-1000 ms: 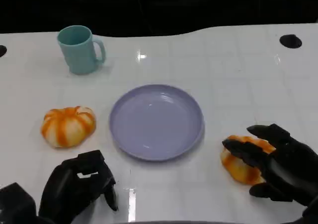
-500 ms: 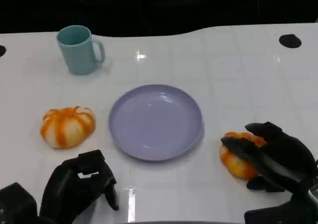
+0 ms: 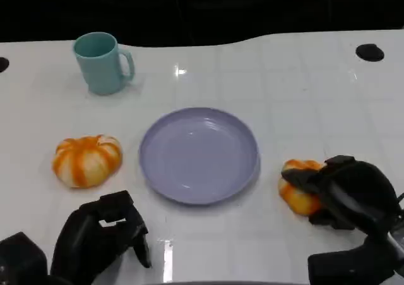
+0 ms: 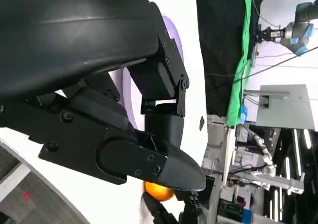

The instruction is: Grasp the bread from the table and place it into the plate.

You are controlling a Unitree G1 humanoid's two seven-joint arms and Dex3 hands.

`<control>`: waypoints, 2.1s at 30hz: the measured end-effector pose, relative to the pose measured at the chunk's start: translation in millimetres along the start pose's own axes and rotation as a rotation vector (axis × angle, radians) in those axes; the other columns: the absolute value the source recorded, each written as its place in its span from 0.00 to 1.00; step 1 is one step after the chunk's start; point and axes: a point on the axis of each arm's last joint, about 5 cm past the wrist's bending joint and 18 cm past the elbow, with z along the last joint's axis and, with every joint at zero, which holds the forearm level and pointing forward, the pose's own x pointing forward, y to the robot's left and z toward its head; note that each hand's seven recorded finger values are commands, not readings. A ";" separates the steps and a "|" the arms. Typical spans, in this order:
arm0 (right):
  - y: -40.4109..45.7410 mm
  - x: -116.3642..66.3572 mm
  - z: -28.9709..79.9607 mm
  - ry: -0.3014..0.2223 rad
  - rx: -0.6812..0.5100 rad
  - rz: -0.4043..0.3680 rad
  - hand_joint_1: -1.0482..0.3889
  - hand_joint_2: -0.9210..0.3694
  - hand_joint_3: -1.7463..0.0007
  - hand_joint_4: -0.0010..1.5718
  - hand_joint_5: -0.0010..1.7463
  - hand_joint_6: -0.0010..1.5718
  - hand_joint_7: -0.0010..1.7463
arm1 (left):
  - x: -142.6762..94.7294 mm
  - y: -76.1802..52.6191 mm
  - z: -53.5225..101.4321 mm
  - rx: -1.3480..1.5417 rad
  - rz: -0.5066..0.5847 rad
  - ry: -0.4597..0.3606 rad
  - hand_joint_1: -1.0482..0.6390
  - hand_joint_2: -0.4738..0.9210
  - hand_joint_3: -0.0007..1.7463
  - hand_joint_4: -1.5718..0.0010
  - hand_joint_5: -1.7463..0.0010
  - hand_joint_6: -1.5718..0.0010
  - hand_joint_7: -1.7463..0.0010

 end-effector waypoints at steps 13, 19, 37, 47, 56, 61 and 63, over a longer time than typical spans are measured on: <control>3.1 2.8 0.4 -0.030 -0.039 -0.083 0.65 0.07 0.95 0.56 1.00 0.52 0.87 | 0.2 -0.1 0.1 -0.001 -0.001 0.001 0.08 1.00 0.04 0.24 0.19 0.32 0.33; 6.5 0.6 -0.4 -0.032 -0.042 -0.128 0.66 0.09 0.94 0.59 1.00 0.54 0.87 | 0.2 -0.1 0.4 0.000 -0.001 -0.001 0.08 1.00 0.04 0.24 0.19 0.31 0.33; -1.1 4.8 1.3 -0.052 0.119 -0.320 0.71 0.51 0.26 0.62 1.00 0.53 0.94 | 0.3 -0.2 0.5 0.000 -0.002 -0.002 0.08 1.00 0.05 0.24 0.19 0.30 0.36; -13.4 17.7 8.8 -0.076 0.214 -0.355 0.69 0.50 0.22 0.62 1.00 0.50 0.96 | -0.6 -0.3 0.1 -0.001 -0.001 0.000 0.08 1.00 0.05 0.24 0.19 0.29 0.38; -25.0 40.0 24.6 -0.155 0.295 -0.369 0.68 0.53 0.21 0.62 1.00 0.51 0.94 | -1.1 -1.1 -0.5 -0.002 -0.002 0.002 0.08 1.00 0.06 0.24 0.19 0.29 0.38; -24.8 51.3 33.4 -0.185 0.321 -0.340 0.67 0.49 0.22 0.60 1.00 0.50 0.92 | -3.4 -0.7 -1.1 -0.002 0.002 0.005 0.09 1.00 0.05 0.24 0.19 0.29 0.38; -25.0 57.9 39.7 -0.203 0.332 -0.324 0.67 0.49 0.22 0.60 1.00 0.50 0.93 | -3.6 -0.7 -0.9 -0.002 0.003 0.004 0.09 1.00 0.05 0.24 0.19 0.29 0.39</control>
